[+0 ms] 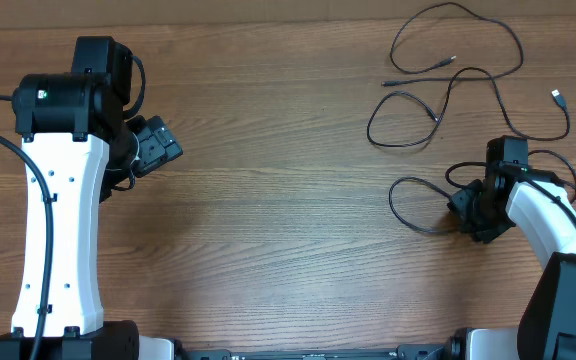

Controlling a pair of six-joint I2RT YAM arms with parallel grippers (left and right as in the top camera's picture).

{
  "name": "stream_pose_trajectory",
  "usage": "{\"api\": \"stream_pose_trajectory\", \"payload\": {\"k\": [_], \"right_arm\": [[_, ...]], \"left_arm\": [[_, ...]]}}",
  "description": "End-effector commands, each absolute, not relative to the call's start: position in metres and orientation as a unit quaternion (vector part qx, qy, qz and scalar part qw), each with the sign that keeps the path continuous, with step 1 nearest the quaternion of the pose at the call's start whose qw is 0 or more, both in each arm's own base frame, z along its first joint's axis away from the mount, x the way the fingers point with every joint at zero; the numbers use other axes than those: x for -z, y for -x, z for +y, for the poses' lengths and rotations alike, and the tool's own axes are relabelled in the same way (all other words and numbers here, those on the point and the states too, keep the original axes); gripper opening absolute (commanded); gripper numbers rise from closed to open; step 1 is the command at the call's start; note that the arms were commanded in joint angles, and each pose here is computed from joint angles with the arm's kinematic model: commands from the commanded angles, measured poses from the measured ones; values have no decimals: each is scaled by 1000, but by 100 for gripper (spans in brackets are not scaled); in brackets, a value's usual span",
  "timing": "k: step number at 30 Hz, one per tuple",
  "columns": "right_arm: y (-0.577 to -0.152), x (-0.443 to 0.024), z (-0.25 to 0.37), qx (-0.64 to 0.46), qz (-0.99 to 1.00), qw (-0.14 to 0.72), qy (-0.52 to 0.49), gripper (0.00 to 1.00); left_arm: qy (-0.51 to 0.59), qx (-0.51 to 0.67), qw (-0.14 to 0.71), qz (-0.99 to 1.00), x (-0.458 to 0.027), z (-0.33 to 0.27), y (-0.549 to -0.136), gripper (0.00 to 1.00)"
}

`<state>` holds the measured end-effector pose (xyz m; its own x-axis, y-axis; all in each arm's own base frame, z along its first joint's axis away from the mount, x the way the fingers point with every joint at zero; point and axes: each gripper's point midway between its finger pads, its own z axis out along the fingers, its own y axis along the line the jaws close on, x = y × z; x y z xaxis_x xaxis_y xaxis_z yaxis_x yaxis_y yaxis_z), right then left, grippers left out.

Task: Untangle cables

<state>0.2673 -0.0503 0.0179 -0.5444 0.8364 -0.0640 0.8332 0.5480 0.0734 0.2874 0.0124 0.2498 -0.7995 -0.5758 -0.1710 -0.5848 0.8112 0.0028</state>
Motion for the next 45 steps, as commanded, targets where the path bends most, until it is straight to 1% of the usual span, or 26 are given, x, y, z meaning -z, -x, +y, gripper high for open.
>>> {"api": "stream_pose_trajectory", "payload": {"k": [1, 5, 10, 12, 13, 14, 15, 16, 17, 18, 22, 27, 31, 39, 42, 45], "right_arm": [[-268, -17, -51, -15, 879, 51, -473, 38], [-266, -17, -51, -13, 881, 48, -470, 36], [-264, -19, -51, -11, 881, 42, -471, 40], [-269, -29, -55, -11, 879, 44, -475, 49], [-271, -33, -57, -11, 879, 45, -474, 51], [-276, -41, -61, -12, 881, 49, -471, 56], [-280, -49, -64, -12, 882, 52, -467, 68], [-286, -61, -70, -13, 886, 59, -461, 86], [-290, -70, -74, -13, 887, 66, -456, 95], [-300, -89, -84, -14, 891, 83, -446, 100], [-314, -120, -118, 3, 874, 127, -470, 100], [-319, -124, -158, 15, 831, 165, -531, 100], [-319, -112, -182, 25, 814, 166, -556, 100], [-295, -57, -217, 41, 789, 92, -606, 100], [-285, -48, -230, 43, 776, 82, -623, 100], [-281, -46, -241, 44, 767, 87, -634, 98]], "left_arm": [[303, -28, 78, 949, -248, 12, -287, 100], [303, -28, 78, 949, -248, 12, -287, 100], [303, -28, 78, 949, -248, 12, -287, 99], [303, -28, 78, 949, -248, 12, -287, 100], [303, -28, 78, 949, -248, 12, -287, 99], [303, -28, 78, 949, -248, 12, -287, 99], [303, -28, 78, 949, -248, 12, -287, 100], [303, -28, 78, 949, -248, 12, -287, 99], [303, -28, 78, 949, -248, 12, -287, 99], [303, -28, 78, 949, -248, 12, -287, 99], [303, -28, 78, 949, -248, 12, -287, 100], [303, -28, 78, 949, -248, 12, -287, 100], [303, -28, 78, 949, -248, 12, -287, 100], [303, -28, 78, 949, -248, 12, -287, 100], [303, -28, 78, 949, -248, 12, -287, 99], [303, -28, 78, 949, -248, 12, -287, 100]]}}
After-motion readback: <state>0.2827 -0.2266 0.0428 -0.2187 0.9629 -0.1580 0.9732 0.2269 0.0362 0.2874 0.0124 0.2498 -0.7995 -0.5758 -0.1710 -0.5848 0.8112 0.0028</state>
